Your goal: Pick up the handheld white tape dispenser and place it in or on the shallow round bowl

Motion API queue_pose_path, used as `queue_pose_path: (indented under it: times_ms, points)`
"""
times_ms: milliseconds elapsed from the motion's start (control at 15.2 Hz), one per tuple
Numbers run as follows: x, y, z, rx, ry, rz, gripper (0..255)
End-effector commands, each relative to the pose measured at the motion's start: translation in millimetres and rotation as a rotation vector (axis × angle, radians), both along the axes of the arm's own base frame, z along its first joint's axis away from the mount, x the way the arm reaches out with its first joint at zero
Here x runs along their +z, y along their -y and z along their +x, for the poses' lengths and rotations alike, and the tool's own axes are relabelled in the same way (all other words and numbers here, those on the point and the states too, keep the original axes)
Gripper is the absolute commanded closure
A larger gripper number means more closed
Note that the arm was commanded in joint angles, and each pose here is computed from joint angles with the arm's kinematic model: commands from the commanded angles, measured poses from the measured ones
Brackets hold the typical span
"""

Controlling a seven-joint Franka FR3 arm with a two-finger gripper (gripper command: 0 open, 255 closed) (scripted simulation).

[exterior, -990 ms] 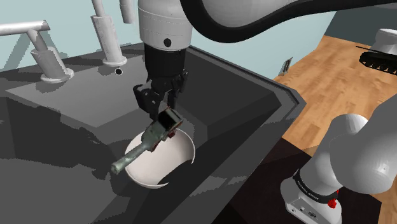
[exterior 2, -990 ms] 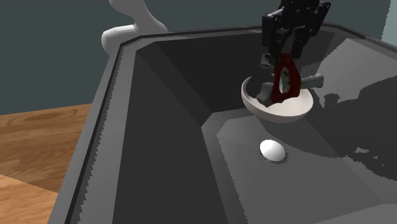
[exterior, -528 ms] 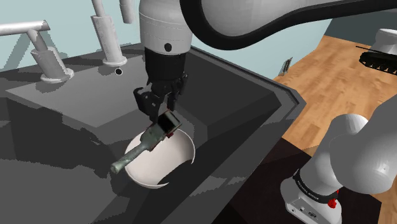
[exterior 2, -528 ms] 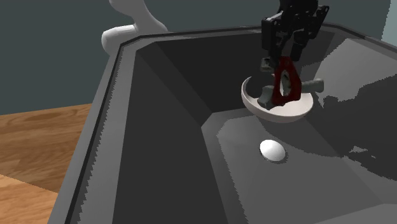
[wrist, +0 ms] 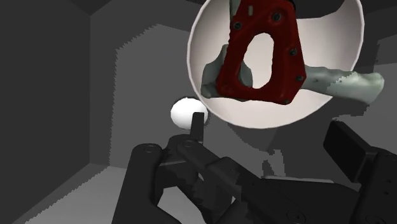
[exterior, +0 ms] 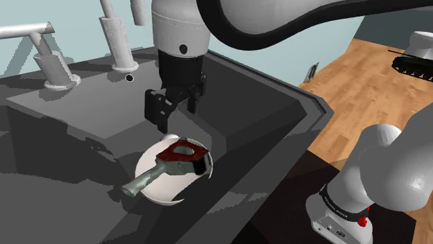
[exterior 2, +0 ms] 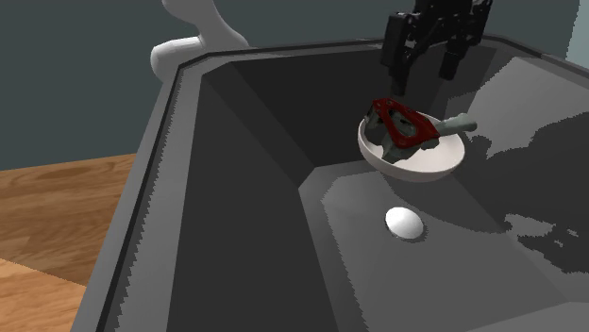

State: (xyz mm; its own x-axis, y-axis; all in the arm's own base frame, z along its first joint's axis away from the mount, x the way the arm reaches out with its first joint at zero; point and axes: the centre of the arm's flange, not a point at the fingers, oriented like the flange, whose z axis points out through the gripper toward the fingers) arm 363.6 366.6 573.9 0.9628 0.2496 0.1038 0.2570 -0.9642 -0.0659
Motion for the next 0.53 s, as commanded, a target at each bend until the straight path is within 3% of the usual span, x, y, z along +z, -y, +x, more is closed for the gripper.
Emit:
queue_pose_path:
  times_ms: [0,132,462]
  points:
    - [19,2,-1,0.000,0.000,0.000,0]
    - [42,4,-3,0.000,0.000,0.000,0]
    - [42,4,-3,0.000,0.000,0.000,0]
